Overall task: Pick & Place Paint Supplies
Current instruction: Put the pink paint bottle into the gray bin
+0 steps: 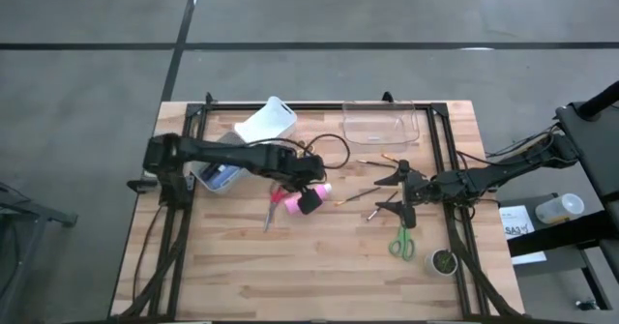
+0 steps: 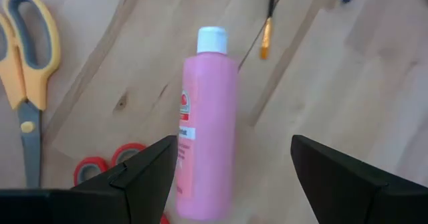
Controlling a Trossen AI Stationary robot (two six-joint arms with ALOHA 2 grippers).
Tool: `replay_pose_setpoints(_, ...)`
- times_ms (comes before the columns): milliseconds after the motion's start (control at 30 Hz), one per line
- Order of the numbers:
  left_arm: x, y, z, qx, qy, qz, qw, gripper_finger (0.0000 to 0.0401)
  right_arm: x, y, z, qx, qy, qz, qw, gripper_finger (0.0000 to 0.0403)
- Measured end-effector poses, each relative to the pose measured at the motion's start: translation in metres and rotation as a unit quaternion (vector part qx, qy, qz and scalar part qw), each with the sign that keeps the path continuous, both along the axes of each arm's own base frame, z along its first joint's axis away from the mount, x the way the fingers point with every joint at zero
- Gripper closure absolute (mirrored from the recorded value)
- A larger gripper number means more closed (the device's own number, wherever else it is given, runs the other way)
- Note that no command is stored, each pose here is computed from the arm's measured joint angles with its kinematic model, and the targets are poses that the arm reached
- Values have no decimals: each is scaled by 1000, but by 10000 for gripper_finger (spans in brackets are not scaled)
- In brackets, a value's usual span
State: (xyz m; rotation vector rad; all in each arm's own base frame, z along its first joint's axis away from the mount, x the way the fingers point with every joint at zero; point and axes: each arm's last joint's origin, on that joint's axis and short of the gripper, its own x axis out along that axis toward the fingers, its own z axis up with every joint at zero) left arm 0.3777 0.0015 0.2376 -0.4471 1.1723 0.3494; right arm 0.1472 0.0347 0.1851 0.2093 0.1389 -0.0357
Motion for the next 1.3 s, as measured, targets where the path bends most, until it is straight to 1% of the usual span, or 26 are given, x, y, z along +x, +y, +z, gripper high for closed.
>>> replay_pose_setpoints(100,4,0,-14,2,13,-2,1000,98,0,0,0,-1,0,0,1000,96)
replay_pose_setpoints(233,8,0,-26,2,28,-3,1000,98,0,0,0,0,0,0,1000,96)
replay_pose_setpoints(433,16,1,-41,24,35,-36,998,98,0,0,0,0,0,0,1000,96)
replay_pose_setpoints(1000,25,1,-90,26,95,-40,994,98,0,0,0,0,0,0,1000,96)
replay_pose_setpoints(1133,24,1,-94,29,100,-53,993,98,0,0,0,0,0,0,1000,96)
replay_pose_setpoints(1300,23,1,-96,30,104,-55,993,98,0,0,0,0,0,0,1000,96)
